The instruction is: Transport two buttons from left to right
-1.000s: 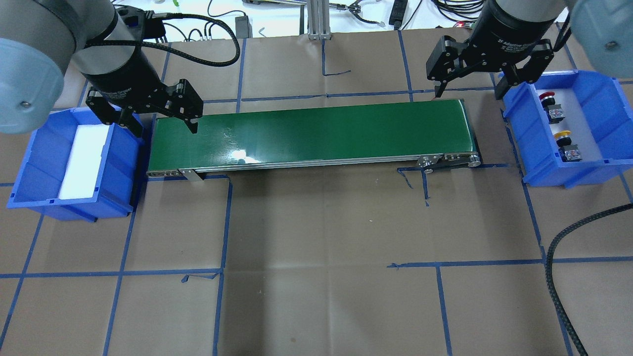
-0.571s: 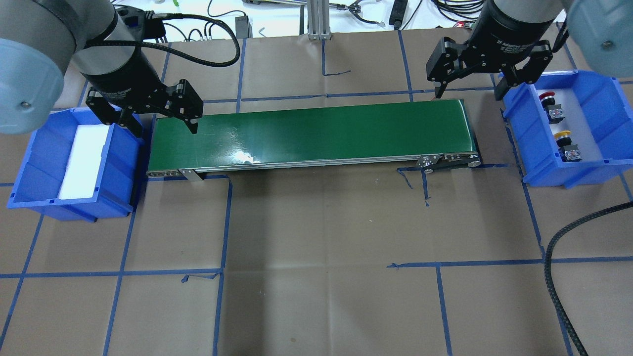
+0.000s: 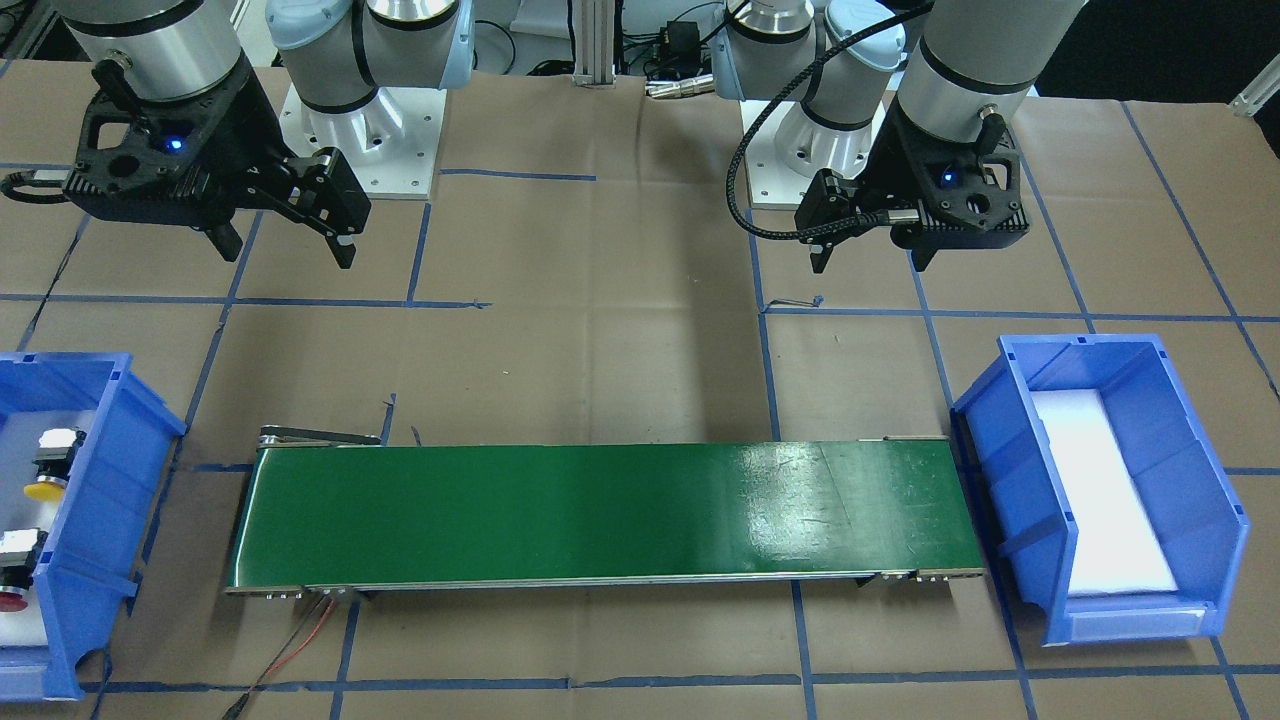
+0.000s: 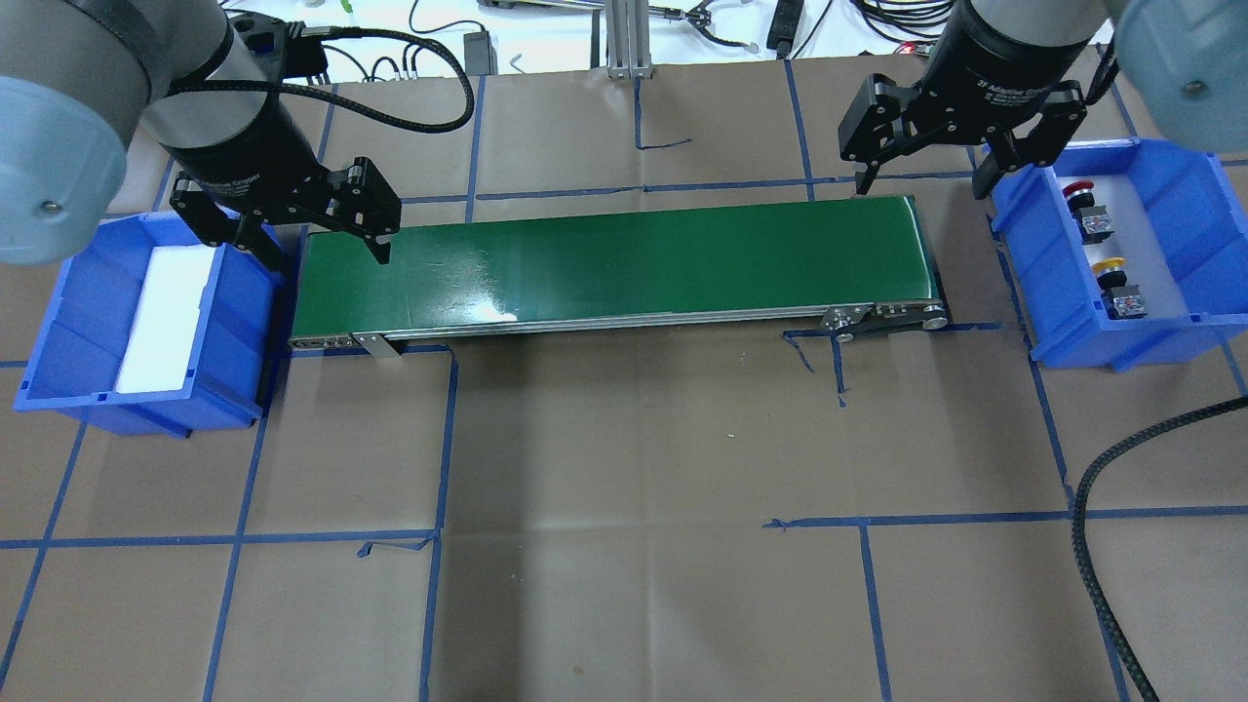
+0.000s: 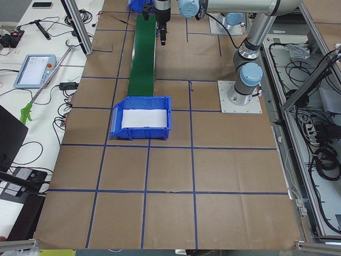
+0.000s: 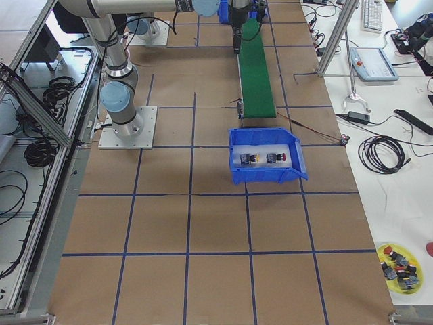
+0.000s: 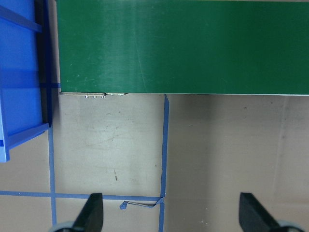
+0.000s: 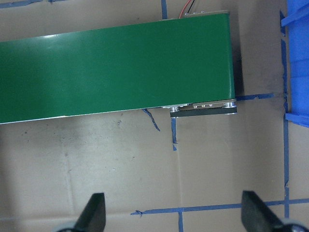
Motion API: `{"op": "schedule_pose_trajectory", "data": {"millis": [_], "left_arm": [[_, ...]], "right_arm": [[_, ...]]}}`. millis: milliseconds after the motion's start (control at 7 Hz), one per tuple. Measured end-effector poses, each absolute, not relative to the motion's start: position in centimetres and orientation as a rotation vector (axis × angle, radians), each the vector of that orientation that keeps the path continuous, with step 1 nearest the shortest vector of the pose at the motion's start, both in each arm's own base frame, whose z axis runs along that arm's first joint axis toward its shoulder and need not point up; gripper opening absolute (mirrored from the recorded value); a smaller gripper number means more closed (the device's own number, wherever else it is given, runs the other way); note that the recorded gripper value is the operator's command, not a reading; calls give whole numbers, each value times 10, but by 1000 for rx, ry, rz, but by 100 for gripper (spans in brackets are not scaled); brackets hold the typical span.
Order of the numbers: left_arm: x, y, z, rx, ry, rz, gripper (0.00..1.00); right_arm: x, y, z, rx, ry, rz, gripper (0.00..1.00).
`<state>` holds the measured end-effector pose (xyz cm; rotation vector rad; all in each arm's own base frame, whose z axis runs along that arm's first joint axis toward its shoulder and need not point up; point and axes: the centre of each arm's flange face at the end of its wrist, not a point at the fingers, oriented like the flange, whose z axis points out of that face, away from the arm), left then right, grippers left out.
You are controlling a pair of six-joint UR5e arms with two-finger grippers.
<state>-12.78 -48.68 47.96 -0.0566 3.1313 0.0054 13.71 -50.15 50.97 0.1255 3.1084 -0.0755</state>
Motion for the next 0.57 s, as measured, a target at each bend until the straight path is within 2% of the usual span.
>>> {"op": "schedule_pose_trajectory", "data": {"millis": [571], "left_arm": [[-128,-487,480,-58,3131,5,100]], "right_arm": [[137,-502,511,125,3108,-84,100]]}}
